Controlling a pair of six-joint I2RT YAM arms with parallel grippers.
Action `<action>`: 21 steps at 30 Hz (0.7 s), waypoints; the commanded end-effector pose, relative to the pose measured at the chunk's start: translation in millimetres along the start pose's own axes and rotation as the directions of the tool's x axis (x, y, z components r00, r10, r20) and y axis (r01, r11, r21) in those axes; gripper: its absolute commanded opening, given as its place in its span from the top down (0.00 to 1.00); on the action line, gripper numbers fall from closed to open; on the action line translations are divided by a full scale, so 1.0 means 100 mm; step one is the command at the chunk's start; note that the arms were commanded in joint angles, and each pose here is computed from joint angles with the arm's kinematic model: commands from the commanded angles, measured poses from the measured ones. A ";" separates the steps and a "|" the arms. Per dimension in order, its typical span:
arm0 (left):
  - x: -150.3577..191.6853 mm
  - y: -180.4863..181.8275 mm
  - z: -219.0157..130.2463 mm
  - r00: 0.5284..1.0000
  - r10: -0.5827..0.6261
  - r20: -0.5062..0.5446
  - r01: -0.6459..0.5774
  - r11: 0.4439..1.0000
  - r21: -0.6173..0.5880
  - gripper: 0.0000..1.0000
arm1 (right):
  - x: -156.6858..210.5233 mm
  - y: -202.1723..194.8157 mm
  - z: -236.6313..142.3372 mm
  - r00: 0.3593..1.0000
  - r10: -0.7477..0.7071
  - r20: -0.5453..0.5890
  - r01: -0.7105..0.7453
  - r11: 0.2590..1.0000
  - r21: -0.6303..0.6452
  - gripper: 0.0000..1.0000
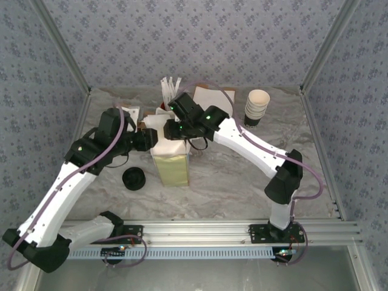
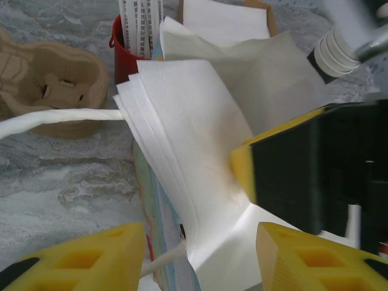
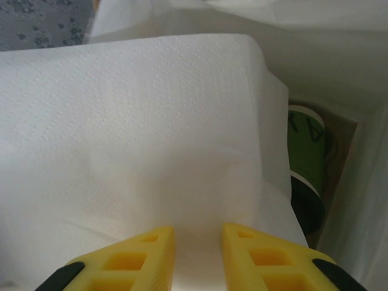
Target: Pack the takeout coffee
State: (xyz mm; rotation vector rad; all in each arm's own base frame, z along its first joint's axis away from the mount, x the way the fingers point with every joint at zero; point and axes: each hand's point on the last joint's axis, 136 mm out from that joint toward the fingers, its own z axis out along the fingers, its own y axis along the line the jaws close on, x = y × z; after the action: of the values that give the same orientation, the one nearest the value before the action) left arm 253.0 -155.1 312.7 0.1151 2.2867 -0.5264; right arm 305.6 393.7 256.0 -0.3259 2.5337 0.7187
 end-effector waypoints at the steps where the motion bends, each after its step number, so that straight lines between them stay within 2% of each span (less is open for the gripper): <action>1: -0.13 -0.07 -0.16 0.999 -0.016 0.050 0.014 0.999 0.035 0.48 | -0.01 -0.10 0.08 1.000 -0.017 -0.009 0.017 0.998 0.064 0.71; 6: -0.11 -0.07 -0.17 0.998 -0.016 0.053 0.014 0.999 0.041 0.48 | 0.06 -0.30 0.27 0.999 -0.023 -0.041 0.030 0.983 0.181 0.72; 13: -0.11 -0.07 -0.19 0.998 -0.015 0.058 0.012 0.999 0.046 0.48 | 0.11 -0.40 0.35 0.998 -0.022 -0.059 0.035 0.973 0.229 0.73; 16: -0.09 -0.06 -0.17 0.999 -0.014 0.051 0.012 0.999 0.043 0.48 | 0.05 -0.34 0.28 0.999 -0.020 -0.050 0.030 0.978 0.208 0.72; 21: -0.09 -0.03 -0.19 0.998 -0.014 0.059 0.012 1.000 0.029 0.46 | -0.19 -0.07 -0.09 0.998 -0.047 0.030 0.043 0.992 0.120 0.69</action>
State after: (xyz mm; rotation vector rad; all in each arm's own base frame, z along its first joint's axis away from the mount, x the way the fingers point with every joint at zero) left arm 249.3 -152.8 320.4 0.1087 2.2621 -0.5410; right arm 325.7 385.6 235.1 -0.2918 2.5769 0.5057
